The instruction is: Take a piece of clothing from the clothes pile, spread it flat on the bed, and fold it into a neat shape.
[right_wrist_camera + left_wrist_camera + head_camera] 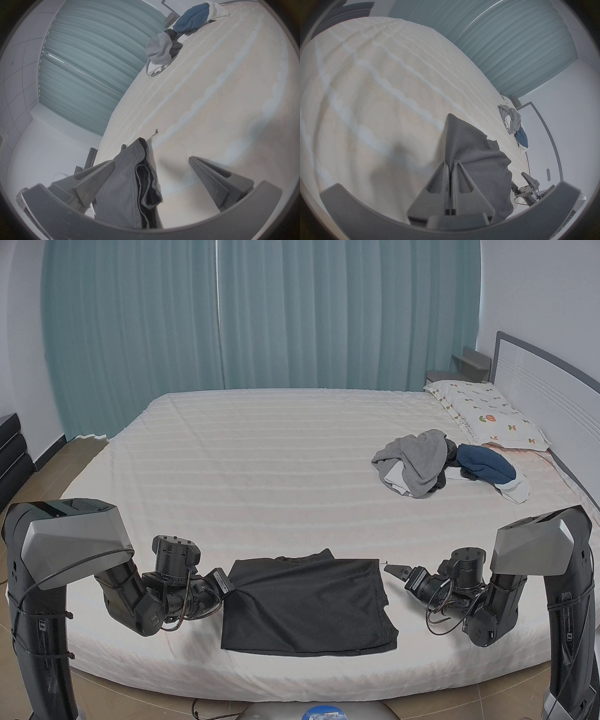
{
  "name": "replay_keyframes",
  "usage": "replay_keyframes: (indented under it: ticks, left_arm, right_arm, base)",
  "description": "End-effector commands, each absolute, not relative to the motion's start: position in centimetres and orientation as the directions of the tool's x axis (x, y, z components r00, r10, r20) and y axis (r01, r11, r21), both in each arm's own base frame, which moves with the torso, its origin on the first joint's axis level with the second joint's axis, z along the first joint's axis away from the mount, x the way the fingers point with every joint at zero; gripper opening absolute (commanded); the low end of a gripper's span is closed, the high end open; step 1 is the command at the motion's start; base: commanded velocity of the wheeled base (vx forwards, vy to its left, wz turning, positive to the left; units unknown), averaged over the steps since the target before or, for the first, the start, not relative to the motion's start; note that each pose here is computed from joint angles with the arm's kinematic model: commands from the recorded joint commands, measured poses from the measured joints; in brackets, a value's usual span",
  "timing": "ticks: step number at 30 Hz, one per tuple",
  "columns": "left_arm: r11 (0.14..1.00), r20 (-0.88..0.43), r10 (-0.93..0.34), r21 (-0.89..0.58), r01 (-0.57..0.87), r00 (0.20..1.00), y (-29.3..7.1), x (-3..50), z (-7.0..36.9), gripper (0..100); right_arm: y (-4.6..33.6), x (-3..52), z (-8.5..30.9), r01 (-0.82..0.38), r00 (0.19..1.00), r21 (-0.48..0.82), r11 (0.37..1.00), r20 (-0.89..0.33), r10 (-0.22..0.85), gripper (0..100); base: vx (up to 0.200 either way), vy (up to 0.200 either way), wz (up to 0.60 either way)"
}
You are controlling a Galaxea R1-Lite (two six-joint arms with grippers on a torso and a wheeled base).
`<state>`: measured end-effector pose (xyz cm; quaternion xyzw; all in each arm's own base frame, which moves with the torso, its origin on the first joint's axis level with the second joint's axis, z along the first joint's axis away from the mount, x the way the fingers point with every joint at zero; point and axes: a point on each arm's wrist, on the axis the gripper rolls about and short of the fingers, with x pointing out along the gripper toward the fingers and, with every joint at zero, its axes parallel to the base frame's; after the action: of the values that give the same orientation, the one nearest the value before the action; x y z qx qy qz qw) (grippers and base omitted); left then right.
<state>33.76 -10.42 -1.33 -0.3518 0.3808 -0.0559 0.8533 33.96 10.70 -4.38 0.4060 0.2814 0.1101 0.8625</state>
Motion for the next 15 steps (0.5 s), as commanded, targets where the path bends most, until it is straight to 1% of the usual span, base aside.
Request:
replay_keyframes:
  ticks: [1,15]
  left_arm:
    - [0.746,-0.610,-0.362,-0.643,-0.173,0.705,-10.41,33.76,-1.32,0]
    - [0.748,-0.613,-0.357,-0.640,-0.177,0.705,-10.40,33.76,-1.38,0]
  right_arm:
    - [10.79,33.93,-4.38,0.036,0.816,0.762,0.646,-0.396,0.421,100]
    - [10.83,33.89,-4.54,0.039,0.814,0.761,0.647,-0.400,0.421,100]
  base:
    - [0.000,0.200,0.00]
    - [0.000,0.200,0.00]
